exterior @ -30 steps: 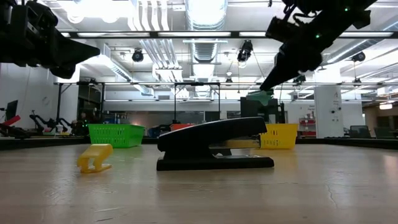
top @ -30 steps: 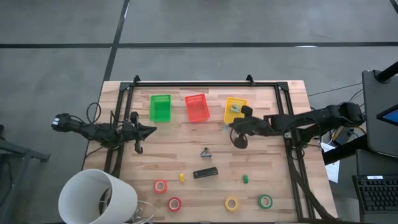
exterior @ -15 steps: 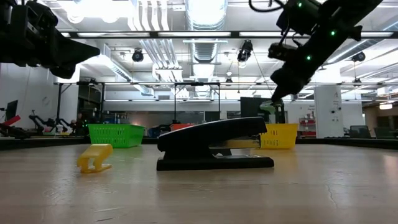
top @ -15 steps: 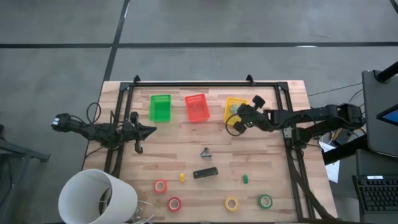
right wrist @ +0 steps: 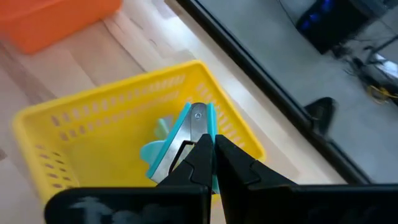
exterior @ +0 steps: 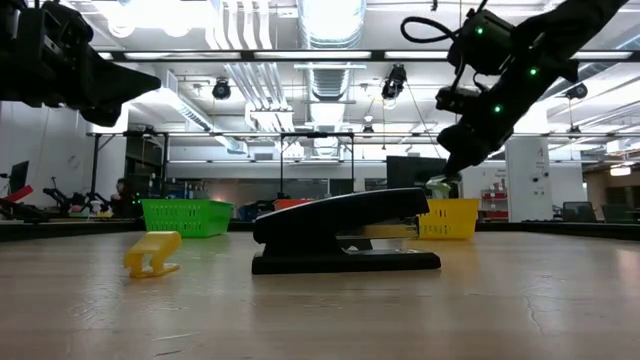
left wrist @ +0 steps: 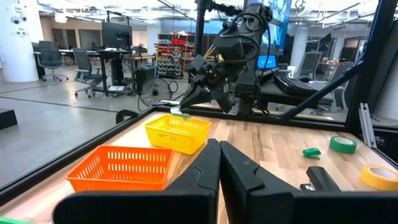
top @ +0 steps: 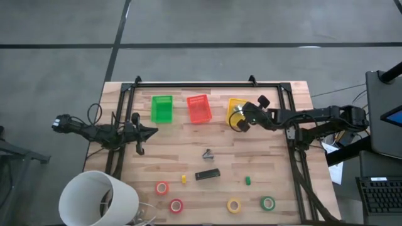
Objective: Pick and place Stapler, Stapler remover, tape
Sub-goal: Put the light blue staple remover into the yellow bin
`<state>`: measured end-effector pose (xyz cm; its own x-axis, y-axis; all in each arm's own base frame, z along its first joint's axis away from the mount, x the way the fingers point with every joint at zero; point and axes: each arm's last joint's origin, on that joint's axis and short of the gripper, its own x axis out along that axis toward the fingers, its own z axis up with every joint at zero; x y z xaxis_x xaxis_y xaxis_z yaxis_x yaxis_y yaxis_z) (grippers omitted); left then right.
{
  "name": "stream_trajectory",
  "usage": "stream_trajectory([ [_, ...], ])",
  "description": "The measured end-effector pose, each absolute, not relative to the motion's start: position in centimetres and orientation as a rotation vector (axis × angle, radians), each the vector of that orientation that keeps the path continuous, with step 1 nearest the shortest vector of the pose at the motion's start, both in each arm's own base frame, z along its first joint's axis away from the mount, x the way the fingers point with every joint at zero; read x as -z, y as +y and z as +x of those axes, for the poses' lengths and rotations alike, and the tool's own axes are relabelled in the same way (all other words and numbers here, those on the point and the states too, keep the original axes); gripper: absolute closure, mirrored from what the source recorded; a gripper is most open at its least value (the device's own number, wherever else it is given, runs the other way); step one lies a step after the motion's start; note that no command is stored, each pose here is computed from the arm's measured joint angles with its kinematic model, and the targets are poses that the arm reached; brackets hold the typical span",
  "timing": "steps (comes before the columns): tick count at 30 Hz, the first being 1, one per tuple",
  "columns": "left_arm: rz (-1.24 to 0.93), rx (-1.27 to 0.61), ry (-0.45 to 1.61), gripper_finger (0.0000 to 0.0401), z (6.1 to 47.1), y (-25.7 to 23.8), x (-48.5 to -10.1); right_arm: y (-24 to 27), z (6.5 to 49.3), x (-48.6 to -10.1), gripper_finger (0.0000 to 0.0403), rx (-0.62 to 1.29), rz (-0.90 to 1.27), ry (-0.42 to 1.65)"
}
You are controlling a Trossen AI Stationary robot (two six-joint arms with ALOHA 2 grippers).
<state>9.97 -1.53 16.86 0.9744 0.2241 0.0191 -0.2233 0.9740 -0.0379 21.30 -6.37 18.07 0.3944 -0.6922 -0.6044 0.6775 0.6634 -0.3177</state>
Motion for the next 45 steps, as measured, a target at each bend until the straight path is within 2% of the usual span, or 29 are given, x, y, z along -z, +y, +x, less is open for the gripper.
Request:
stream_trajectory([
  [31, -0.035, -0.225, -0.024, 0.0391, 10.0, -1.5, -16.9, -6.9, 20.8, -16.4, 0.0394, 0.785, 0.091, 0.699],
  [45, -0.035, -0.225, -0.024, 0.0391, 10.0, -1.5, -16.9, -7.6, 22.5, -13.3, 0.0386, 0.787, 0.047, 0.834],
])
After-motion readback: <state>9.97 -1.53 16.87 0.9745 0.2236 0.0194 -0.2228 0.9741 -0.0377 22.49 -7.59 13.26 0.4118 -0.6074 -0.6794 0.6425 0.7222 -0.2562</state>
